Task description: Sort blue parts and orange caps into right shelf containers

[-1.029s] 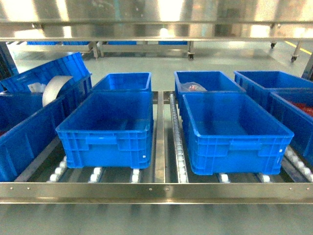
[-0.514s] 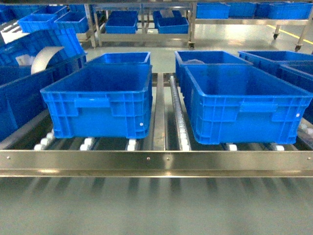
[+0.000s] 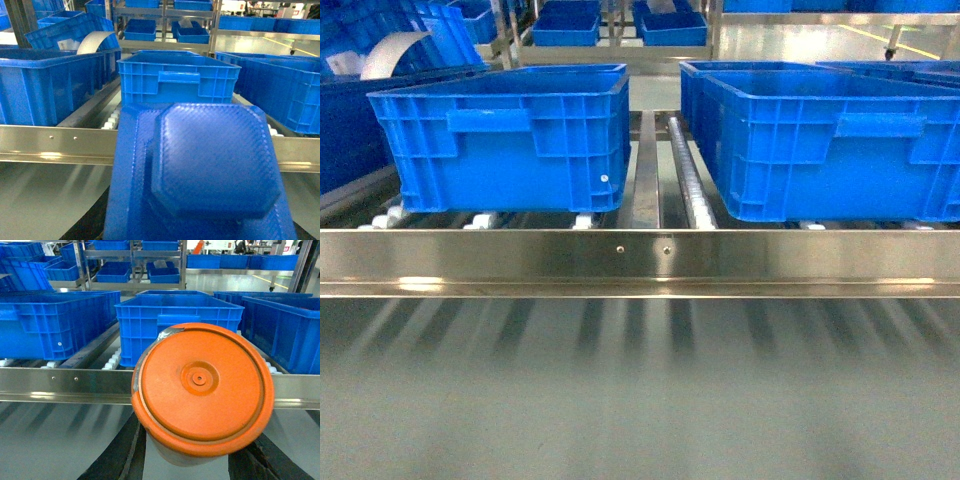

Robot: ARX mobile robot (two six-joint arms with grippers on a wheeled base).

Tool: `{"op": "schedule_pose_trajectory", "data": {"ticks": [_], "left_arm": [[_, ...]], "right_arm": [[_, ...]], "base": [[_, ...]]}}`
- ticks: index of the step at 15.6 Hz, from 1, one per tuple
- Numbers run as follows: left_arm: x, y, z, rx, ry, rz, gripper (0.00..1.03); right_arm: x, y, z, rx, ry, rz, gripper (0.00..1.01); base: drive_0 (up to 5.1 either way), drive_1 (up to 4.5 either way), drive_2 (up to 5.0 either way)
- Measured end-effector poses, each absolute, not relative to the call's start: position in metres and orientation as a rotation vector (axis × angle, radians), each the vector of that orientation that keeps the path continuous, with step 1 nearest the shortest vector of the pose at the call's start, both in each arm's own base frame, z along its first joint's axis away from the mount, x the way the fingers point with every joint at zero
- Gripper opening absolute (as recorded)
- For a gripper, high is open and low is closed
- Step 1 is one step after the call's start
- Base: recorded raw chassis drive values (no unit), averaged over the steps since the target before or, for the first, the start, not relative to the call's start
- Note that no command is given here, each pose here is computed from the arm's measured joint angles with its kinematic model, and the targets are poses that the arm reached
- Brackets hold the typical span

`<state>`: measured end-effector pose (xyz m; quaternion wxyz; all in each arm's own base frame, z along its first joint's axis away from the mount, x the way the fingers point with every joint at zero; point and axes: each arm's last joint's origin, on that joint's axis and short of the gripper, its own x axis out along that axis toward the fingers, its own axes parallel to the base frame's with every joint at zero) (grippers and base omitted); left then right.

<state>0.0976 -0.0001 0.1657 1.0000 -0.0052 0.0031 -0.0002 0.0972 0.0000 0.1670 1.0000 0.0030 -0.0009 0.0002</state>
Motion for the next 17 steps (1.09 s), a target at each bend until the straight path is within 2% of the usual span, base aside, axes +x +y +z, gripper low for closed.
{"op": "schedule_pose_trajectory", "data": {"ticks": [7,17], "left_arm": [[0.0976,-0.0001,0.1658,-0.01,0.006,-0.001,0.42],[0.0976,-0.0001,0.1661,-0.01,0.002,0.0,0.42]], "right_arm": [[0.0972,0.0,0.167,0.006,-0.002,0.0,0.4],[0.0972,0.0,0.1671,0.006,-0.003,0.0,0.4]], "base": [[0.0,-0.05,0.0],[0.0,4.23,-4.3]]}}
